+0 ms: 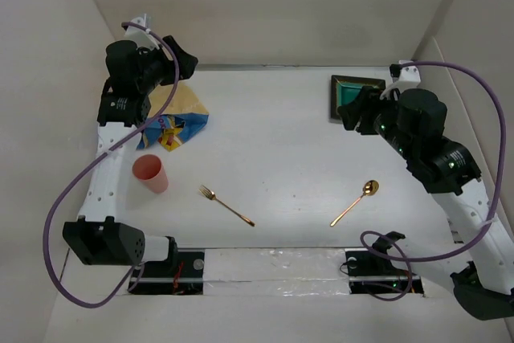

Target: Set the dinner table for one person

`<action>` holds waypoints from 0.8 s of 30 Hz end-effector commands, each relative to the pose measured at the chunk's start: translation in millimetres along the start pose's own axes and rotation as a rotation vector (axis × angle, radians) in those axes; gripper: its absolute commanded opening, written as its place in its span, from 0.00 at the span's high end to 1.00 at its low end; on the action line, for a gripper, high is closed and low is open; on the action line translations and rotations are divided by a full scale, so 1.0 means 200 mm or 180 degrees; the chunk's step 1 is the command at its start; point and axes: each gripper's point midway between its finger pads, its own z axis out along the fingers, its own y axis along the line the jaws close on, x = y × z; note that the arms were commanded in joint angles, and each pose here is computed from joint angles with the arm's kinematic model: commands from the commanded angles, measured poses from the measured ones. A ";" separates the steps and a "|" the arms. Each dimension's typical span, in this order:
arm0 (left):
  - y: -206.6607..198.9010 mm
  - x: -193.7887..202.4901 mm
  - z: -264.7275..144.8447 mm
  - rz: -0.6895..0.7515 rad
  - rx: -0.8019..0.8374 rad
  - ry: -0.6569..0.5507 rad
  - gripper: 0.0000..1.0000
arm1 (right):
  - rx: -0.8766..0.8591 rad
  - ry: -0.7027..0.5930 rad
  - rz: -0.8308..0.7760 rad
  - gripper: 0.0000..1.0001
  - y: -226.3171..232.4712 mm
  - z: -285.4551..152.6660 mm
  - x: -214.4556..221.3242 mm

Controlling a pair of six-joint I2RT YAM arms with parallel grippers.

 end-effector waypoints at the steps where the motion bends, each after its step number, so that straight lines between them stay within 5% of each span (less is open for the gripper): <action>1: -0.04 -0.15 -0.08 0.0031 0.0024 -0.0320 0.38 | 0.0048 -0.0099 0.0033 0.39 -0.02 0.05 -0.04; 3: 0.03 -0.17 -0.07 0.0032 -0.0169 -0.0363 0.38 | 0.0039 -0.0093 0.0018 0.67 -0.03 0.06 -0.05; 4: 0.07 -0.19 -0.07 0.0037 -0.0316 -0.0367 0.45 | 0.0008 -0.0053 0.0019 0.99 -0.02 0.07 -0.04; 5: 0.07 -0.19 -0.07 0.0037 -0.0317 -0.0367 0.45 | 0.0007 -0.0052 0.0014 1.00 -0.03 0.07 -0.04; 10: 0.30 -0.19 0.03 -0.0052 -0.1031 -0.0294 1.00 | -0.0097 0.0085 -0.0006 1.00 -0.03 0.09 0.05; 14: 0.47 -0.14 0.13 -0.0186 -0.1470 -0.0147 1.00 | -0.0181 0.0151 -0.0027 1.00 -0.02 0.08 0.09; 18: 0.75 -0.06 0.18 -0.0521 -0.1860 0.0027 0.65 | -0.0247 0.0183 -0.0017 1.00 -0.02 0.08 0.16; 22: 0.96 0.07 0.24 -0.0681 -0.2155 0.0209 0.51 | -0.0275 0.0257 -0.0015 0.99 -0.03 0.09 0.22; 24: 1.03 0.19 0.29 -0.0722 -0.2245 0.0419 0.47 | -0.0255 0.0310 -0.0047 0.91 -0.04 0.10 0.24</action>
